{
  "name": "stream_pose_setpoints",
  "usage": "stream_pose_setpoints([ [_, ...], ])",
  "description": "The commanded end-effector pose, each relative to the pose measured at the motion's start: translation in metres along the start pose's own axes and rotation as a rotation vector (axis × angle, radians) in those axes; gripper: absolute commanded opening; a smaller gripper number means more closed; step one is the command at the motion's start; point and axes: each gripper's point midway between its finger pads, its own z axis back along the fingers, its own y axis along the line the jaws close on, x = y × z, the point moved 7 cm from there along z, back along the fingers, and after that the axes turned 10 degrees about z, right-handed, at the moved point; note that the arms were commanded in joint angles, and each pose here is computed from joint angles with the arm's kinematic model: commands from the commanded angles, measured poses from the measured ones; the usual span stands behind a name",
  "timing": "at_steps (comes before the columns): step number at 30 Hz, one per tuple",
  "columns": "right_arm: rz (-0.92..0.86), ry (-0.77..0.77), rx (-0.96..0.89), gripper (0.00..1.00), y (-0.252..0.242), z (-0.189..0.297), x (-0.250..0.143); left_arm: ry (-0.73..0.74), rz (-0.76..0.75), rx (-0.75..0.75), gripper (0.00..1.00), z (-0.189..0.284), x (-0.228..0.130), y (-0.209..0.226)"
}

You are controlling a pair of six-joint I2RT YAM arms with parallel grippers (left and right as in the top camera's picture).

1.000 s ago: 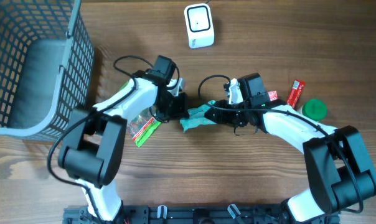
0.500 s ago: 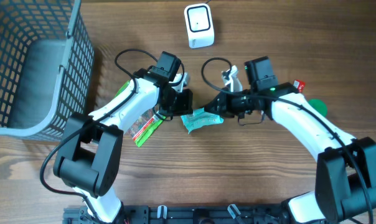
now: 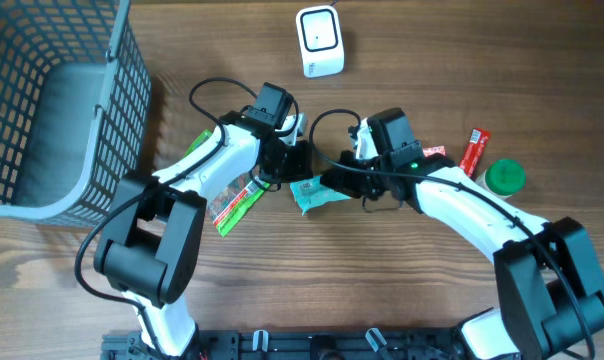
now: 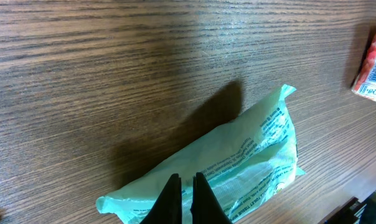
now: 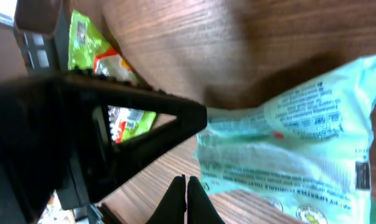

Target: Scan the item barcode

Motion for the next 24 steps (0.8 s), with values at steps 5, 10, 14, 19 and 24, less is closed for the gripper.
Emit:
stream_pose_setpoints([
  [5, -0.035, 0.099, -0.086, 0.04, -0.015, -0.038, -0.024, 0.025, -0.005, 0.022, 0.04, -0.013, -0.003, 0.001],
  [10, -0.078, 0.142, -0.204, 0.04, -0.027, -0.046, -0.04, -0.001, -0.019, 0.071, 0.04, -0.02, -0.005, 0.005],
  [14, -0.138, 0.2, -0.267, 0.04, -0.041, -0.043, -0.058, -0.002, -0.011, 0.081, 0.04, -0.027, -0.005, 0.011],
  [19, -0.226, 0.197, -0.262, 0.04, -0.053, -0.045, -0.071, -0.046, 0.02, 0.085, 0.04, -0.036, 0.003, 0.019],
  [24, -0.056, 0.217, -0.151, 0.04, -0.042, -0.048, -0.067, -0.145, 0.088, -0.043, 0.04, 0.05, 0.039, 0.002],
])
